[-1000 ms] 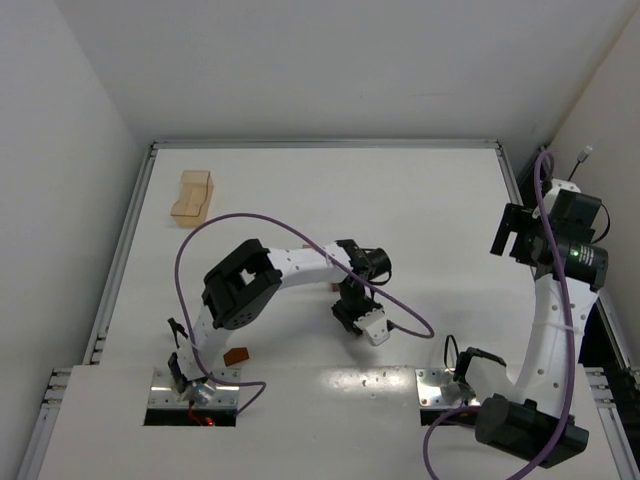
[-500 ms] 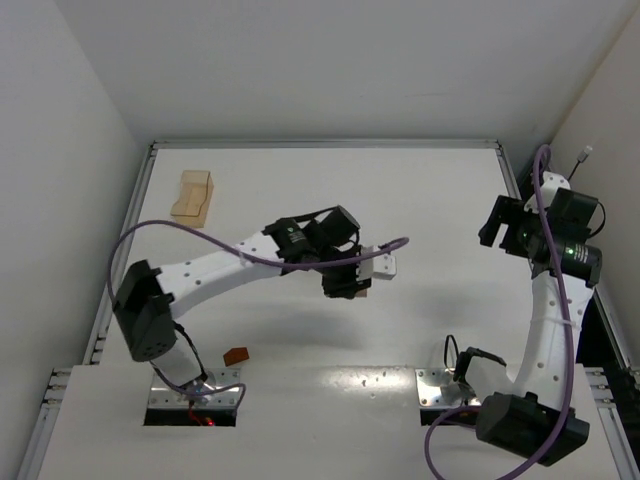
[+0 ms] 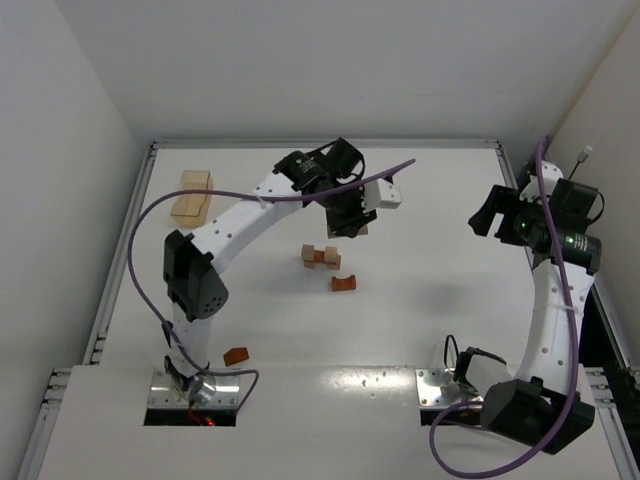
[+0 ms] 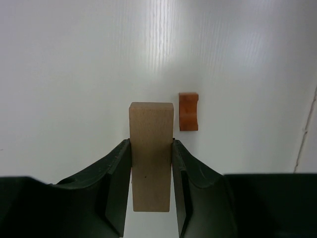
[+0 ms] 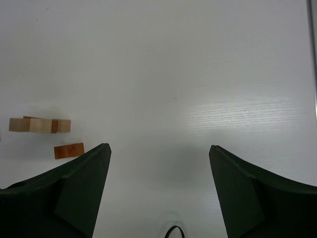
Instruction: Build the wood block tower
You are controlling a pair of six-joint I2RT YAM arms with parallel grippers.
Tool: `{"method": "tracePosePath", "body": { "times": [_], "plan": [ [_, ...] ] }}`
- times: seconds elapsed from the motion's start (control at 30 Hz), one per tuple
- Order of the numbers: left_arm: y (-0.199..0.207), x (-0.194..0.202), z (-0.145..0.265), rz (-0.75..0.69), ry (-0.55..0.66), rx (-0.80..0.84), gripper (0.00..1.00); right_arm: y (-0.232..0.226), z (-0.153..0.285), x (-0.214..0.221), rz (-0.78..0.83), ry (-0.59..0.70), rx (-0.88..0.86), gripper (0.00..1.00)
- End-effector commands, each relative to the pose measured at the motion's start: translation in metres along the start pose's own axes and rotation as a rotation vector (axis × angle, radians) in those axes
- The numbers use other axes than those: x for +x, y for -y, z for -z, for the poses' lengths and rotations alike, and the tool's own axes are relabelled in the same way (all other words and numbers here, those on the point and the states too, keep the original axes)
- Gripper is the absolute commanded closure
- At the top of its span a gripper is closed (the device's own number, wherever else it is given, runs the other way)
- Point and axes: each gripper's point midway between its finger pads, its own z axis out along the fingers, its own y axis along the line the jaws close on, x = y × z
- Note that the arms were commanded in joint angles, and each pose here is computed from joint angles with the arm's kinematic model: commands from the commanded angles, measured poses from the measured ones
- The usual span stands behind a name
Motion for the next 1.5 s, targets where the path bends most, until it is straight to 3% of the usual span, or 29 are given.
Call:
{"method": "tracePosePath", "body": {
  "times": [0.0,0.2,0.47,0.93,1.47],
  "plan": [
    [0.002,0.027,0.000,-0.046,-0.107,0.078,1.00,-0.009,0.008,-0.036,0.064,0.103,-0.033,0.23],
    [-0.021,0.060,-0.012,-0.052,-0.177,0.060,1.00,-0.010,0.010,-0.042,0.073,0.122,-0.033,0.23],
    [-0.039,0.078,-0.010,-0.023,-0.120,-0.028,1.00,-0.010,0.005,-0.033,0.060,0.112,-0.044,0.23],
    [-0.029,0.078,-0.003,-0.140,-0.002,-0.031,1.00,-0.008,0.000,-0.033,0.046,0.102,-0.045,0.23],
    [-0.032,0.100,-0.025,-0.182,-0.084,0.027,1.00,-0.004,-0.005,-0.033,0.017,0.101,-0.028,0.23]
  ]
}}
